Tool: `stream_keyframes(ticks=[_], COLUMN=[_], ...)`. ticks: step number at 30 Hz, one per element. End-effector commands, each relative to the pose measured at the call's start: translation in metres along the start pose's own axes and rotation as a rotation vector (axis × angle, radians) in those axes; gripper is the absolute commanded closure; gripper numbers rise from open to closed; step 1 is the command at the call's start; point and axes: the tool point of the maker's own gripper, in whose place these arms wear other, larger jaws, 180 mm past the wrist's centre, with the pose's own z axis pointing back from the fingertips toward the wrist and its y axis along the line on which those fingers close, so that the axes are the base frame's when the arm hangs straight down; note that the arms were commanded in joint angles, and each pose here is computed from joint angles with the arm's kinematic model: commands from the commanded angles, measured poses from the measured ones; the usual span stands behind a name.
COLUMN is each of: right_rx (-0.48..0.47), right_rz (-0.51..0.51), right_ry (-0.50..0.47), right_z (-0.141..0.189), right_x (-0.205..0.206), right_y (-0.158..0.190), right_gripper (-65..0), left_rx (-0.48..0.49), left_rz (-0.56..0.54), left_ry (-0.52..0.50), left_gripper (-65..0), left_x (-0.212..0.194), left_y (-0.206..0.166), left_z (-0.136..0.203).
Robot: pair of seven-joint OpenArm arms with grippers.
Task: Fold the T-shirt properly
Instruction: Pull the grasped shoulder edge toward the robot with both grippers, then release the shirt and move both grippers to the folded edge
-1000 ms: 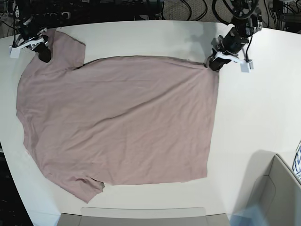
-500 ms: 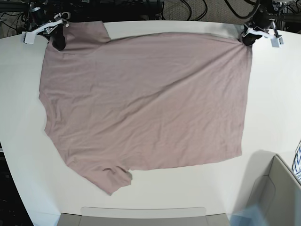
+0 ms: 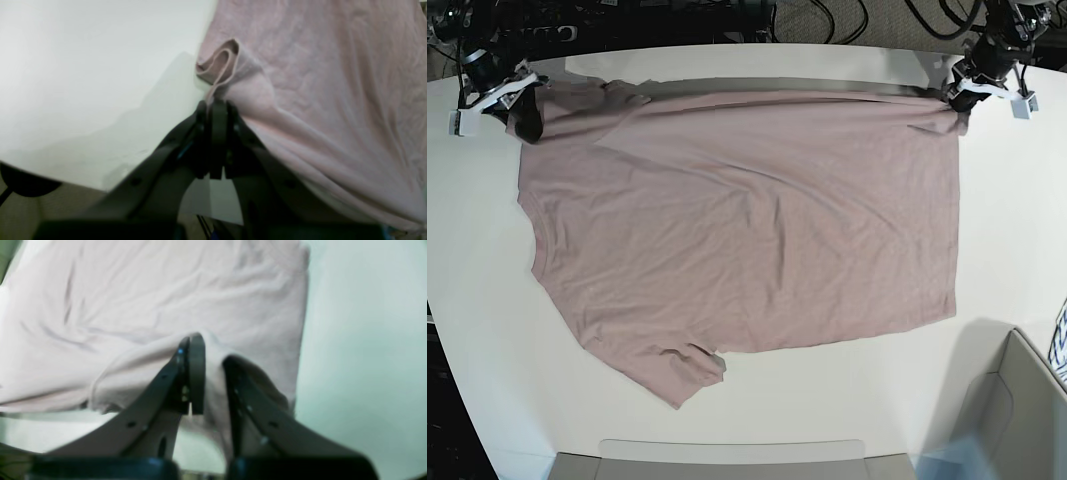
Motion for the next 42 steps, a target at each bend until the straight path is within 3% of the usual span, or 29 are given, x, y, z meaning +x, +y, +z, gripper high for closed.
stream_keyframes(ticks=[1, 7, 10, 18, 22, 28, 33, 38, 42], right_rx=[0.005, -0.062, -0.07, -0.096, -0.095, -0.117, -0.116, -0.114, -0.111], right_rz=[0.048, 0.16, 0.215, 0.348, 0.402, 0.393, 0.425, 0.424, 0.406], right_ry=[-0.033, 0.043, 0.081, 0.103, 0.108, 0.127, 0.135, 0.115, 0.114], right_z=[-0.002, -0.028, -0.038, -0.064, -0.076, -0.099, -0.113, -0.122, -0.132], right_x=[0.016, 0.015, 0.013, 0.026, 0.031, 0.037, 0.044, 0.055, 0.062], right_y=[0.003, 0.004, 0.009, 0.018, 0.026, 0.014, 0.018, 0.019, 0.017], right_gripper=[0.0, 0.0, 0.0, 0.0, 0.0, 0.0, 0.0, 0.0, 0.0], left_rx=[0.006, -0.001, 0.016, -0.054, -0.023, 0.039, 0.036, -0.009, 0.007], left_rz=[-0.027, -0.059, -0.013, -0.001, 0.004, -0.003, -0.009, -0.025, -0.026], left_ry=[-0.041, -0.072, -0.078, -0.091, -0.076, -0.089, -0.109, -0.027, -0.037], left_gripper=[0.0, 0.0, 0.0, 0.0, 0.0, 0.0, 0.0, 0.0, 0.0], left_x=[0.018, 0.038, 0.051, 0.086, 0.099, 0.116, 0.129, 0.118, 0.128], left_y=[0.0, -0.006, -0.007, -0.041, -0.041, -0.037, -0.044, -0.066, -0.068], left_z=[0.006, 0.005, 0.001, -0.014, -0.031, -0.046, -0.05, -0.081, -0.088])
